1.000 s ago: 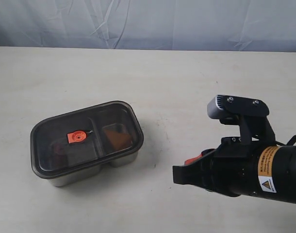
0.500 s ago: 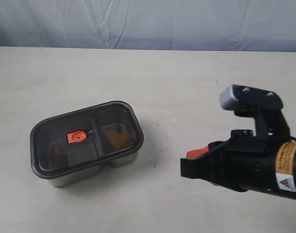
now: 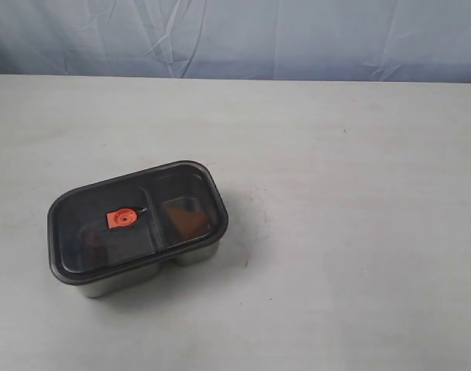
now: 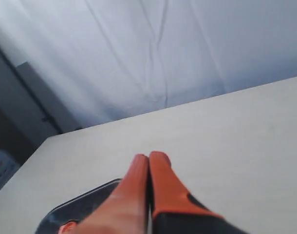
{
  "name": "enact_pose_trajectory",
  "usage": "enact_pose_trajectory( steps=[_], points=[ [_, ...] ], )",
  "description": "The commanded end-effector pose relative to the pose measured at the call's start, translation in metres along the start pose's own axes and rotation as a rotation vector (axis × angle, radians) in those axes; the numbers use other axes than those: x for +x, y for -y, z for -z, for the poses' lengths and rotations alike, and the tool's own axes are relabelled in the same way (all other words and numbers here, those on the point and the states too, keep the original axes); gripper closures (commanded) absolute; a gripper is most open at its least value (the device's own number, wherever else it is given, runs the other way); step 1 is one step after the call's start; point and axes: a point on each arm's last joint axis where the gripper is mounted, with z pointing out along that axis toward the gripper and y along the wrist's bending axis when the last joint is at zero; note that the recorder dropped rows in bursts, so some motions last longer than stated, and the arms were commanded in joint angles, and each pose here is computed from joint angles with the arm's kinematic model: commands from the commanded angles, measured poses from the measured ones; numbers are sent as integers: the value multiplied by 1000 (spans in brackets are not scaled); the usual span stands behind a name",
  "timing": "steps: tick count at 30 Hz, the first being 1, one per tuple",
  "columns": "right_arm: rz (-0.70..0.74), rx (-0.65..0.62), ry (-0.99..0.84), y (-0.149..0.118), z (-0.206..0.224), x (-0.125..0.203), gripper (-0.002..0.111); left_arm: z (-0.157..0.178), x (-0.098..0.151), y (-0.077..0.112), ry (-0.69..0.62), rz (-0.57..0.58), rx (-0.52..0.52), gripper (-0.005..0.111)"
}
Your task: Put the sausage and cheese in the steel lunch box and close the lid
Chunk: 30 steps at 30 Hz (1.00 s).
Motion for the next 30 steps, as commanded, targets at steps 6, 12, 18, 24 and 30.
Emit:
enact_pose_trajectory(
  steps=[6, 12, 18, 24, 30],
  points=[
    [-64, 218, 151, 52, 18, 72, 109, 0, 0, -1, 6, -94, -7, 107],
    [-114, 311, 229, 62, 20, 80, 109, 0, 0, -1, 6, -94, -7, 107],
    [-114, 326, 227, 63, 20, 80, 109, 0, 0, -1, 6, -105, -8, 107],
    [-115, 324, 226, 63, 20, 80, 109, 0, 0, -1, 6, -105, -8, 107],
    [-115, 324, 226, 63, 20, 80, 109, 0, 0, -1, 6, -117, -9, 107]
  ],
)
